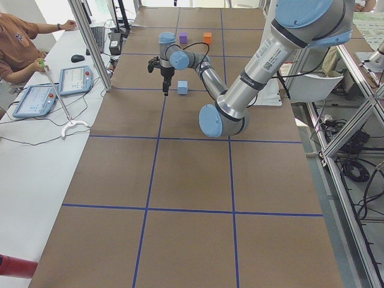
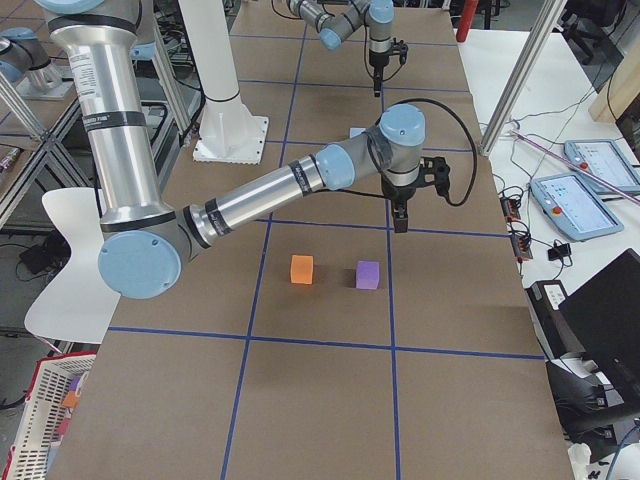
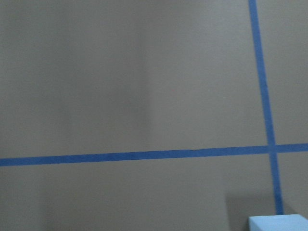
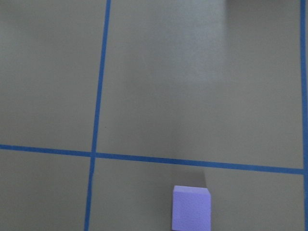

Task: Place blue block between orange and purple blocks
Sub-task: 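Release the light blue cube and raise the left gripper away, then move the right gripper over the light blue cube while the left arm withdraws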

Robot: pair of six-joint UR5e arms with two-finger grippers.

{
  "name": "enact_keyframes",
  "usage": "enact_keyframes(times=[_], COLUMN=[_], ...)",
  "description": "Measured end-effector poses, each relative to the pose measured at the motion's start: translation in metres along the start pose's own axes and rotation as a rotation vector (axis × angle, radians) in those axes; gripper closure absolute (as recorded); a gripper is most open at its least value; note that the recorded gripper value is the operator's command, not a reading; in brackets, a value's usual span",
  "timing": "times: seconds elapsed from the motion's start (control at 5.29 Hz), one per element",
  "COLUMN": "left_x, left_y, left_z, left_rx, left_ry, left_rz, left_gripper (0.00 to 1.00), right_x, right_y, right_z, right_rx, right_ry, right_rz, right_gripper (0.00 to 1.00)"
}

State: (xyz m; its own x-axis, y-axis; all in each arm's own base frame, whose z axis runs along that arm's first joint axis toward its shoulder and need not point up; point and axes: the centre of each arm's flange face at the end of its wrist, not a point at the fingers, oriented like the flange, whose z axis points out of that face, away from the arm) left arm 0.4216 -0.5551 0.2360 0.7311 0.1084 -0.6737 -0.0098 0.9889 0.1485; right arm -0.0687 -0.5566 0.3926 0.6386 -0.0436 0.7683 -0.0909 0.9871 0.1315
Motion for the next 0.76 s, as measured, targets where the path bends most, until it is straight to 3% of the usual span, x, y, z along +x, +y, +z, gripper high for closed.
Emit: enact_keyframes(times=[0.38,0.76], left_x=[-0.134,-0.243], left_y=[0.021,0.038], left_z=[-0.015,-0.023], left_rx=[-0.014,-0.031], left_ry=[-0.014,-0.058], left_rz=[0.086,0.145], left_gripper=[0.0,0.0], right_x=[-0.153,-0.312], right_y=[-0.019,0.021], right_z=[0.021,0.065], right_rx=[-0.043,-0.098], right_ry=[0.027,0.038], right_rz=[0.049,0.028], right_gripper=[0.0,0.0])
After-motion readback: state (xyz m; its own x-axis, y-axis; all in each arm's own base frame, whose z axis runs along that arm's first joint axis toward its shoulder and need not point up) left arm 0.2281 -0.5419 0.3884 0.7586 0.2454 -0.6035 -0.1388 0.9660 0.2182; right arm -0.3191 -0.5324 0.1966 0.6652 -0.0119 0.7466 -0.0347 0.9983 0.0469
